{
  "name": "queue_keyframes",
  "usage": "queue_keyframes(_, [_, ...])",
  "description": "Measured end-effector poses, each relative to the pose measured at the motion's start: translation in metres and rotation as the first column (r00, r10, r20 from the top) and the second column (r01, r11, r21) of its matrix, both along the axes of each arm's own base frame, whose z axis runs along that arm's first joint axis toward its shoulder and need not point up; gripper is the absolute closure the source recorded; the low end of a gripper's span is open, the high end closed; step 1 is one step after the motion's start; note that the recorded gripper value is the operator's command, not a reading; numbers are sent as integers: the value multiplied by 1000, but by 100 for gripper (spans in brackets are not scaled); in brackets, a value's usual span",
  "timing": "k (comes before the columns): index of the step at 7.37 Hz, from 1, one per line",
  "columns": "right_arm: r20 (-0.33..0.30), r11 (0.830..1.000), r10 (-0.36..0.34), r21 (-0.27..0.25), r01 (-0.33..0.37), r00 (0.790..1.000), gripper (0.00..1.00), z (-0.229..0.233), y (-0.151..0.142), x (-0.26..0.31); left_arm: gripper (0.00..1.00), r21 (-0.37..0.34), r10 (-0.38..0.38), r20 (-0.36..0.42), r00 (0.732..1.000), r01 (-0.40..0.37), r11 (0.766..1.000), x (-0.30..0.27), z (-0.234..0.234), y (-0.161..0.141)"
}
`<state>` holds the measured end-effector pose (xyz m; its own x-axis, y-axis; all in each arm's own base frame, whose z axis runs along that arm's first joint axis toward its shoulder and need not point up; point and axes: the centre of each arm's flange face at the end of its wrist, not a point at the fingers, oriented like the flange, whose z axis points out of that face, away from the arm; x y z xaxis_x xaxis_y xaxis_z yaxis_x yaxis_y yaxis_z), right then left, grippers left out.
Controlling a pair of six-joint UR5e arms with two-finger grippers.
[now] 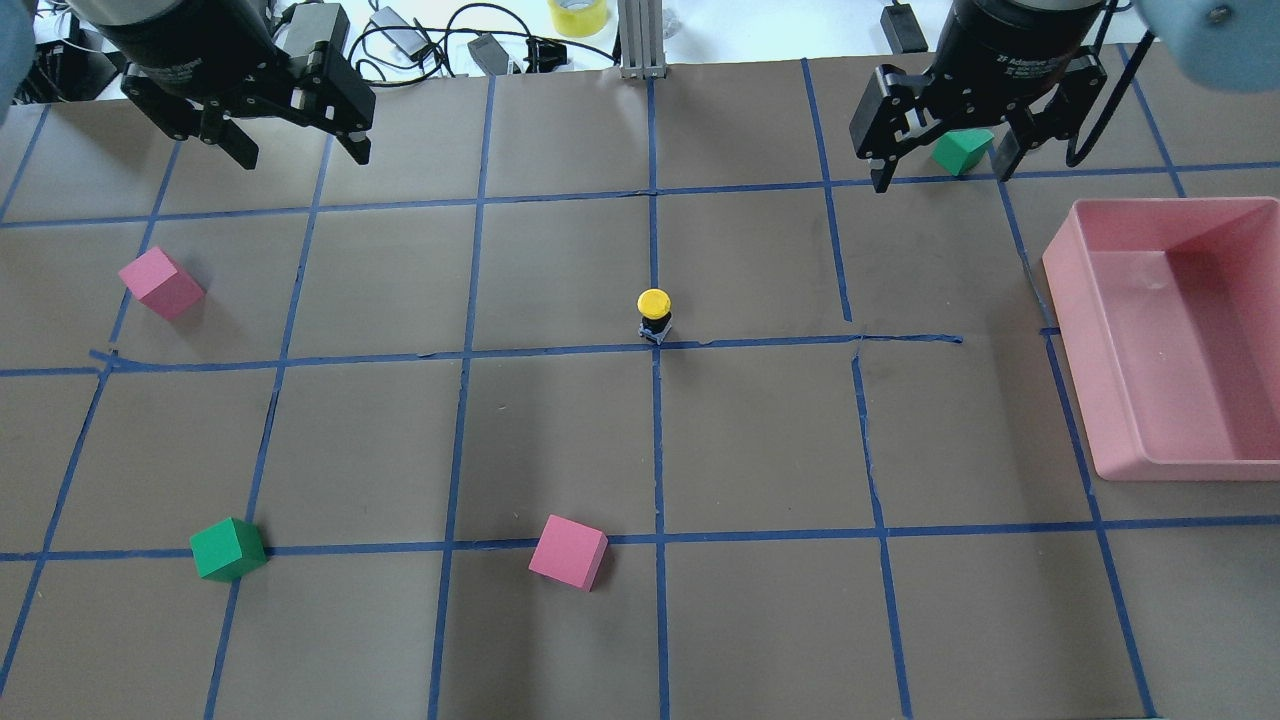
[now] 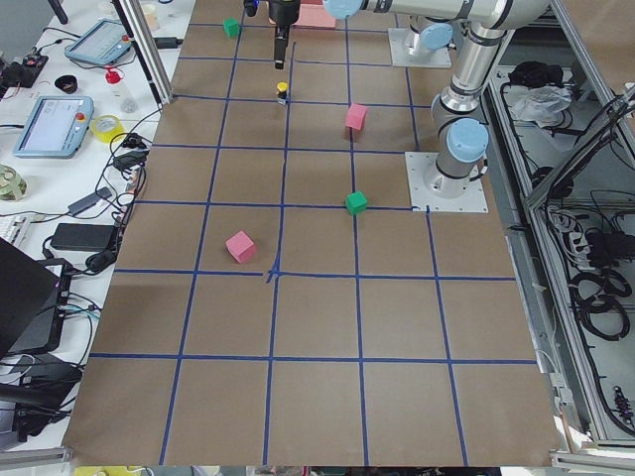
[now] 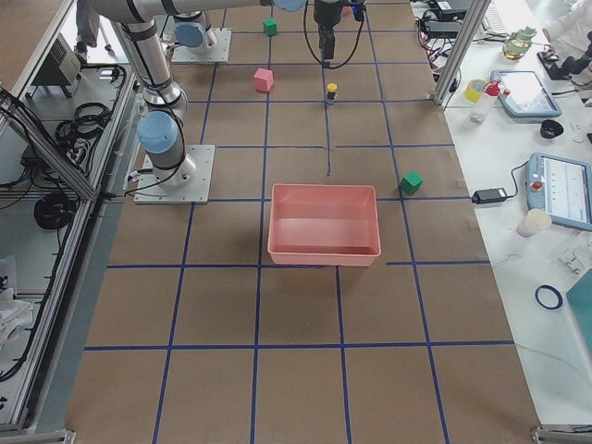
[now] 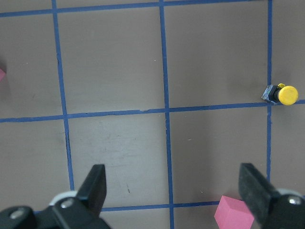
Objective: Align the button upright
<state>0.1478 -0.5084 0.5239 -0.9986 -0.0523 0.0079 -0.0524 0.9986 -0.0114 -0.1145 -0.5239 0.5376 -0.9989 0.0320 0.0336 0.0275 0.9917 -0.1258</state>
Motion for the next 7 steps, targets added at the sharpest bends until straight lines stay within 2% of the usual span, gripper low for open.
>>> queue_keyframes(7, [0, 1000, 1, 2, -1, 1000, 0, 0, 0, 1, 0, 46, 7, 2, 1000, -7, 999, 2, -4, 8])
